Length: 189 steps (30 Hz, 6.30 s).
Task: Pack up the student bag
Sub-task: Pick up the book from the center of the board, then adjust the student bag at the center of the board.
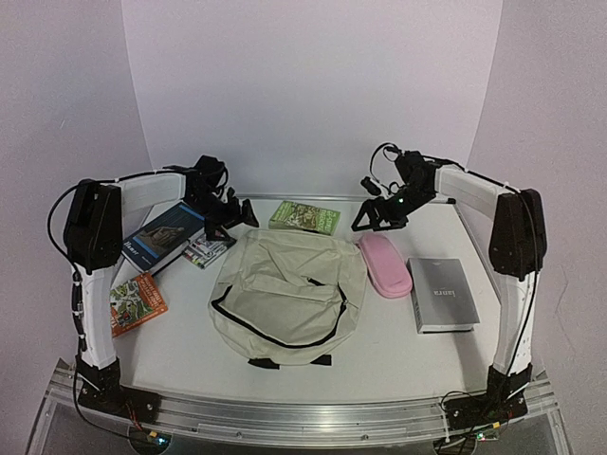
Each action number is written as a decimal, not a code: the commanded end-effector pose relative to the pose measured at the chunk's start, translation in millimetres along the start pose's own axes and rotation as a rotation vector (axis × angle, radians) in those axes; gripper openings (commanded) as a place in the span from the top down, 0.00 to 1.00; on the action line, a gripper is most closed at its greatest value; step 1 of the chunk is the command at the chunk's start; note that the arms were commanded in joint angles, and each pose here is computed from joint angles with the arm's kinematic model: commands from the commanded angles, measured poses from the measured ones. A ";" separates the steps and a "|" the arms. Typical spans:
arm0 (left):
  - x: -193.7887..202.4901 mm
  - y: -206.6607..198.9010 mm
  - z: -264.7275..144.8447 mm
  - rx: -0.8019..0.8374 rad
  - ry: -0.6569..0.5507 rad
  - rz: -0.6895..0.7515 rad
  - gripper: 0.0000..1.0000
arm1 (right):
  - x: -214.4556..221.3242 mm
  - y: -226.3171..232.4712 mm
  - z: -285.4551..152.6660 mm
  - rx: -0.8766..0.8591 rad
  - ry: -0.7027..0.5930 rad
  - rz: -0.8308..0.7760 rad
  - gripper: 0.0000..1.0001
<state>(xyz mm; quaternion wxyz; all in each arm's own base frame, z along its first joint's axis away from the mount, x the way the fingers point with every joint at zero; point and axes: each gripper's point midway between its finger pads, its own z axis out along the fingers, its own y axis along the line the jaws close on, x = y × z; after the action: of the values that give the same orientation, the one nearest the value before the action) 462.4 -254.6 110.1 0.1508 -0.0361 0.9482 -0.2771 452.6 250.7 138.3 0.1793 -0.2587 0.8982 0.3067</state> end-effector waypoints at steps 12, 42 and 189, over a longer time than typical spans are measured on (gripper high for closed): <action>-132.4 -17.5 40.3 0.207 -0.189 -0.018 0.11 | -89.5 -34.1 63.2 -0.004 -0.244 0.247 0.02; -97.4 -73.9 98.8 0.554 -0.060 0.062 0.54 | -97.5 -39.8 161.7 -0.044 -0.295 0.261 0.45; 133.4 -1.1 -136.3 0.137 -0.101 -0.349 1.00 | 27.3 127.5 39.9 -0.067 0.040 -0.228 0.23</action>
<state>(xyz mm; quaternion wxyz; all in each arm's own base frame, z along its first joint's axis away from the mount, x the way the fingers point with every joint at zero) 301.1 -221.8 210.7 0.1659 -0.1938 0.8679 -0.4263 372.3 371.3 187.4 0.1947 -0.3183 0.8479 0.3767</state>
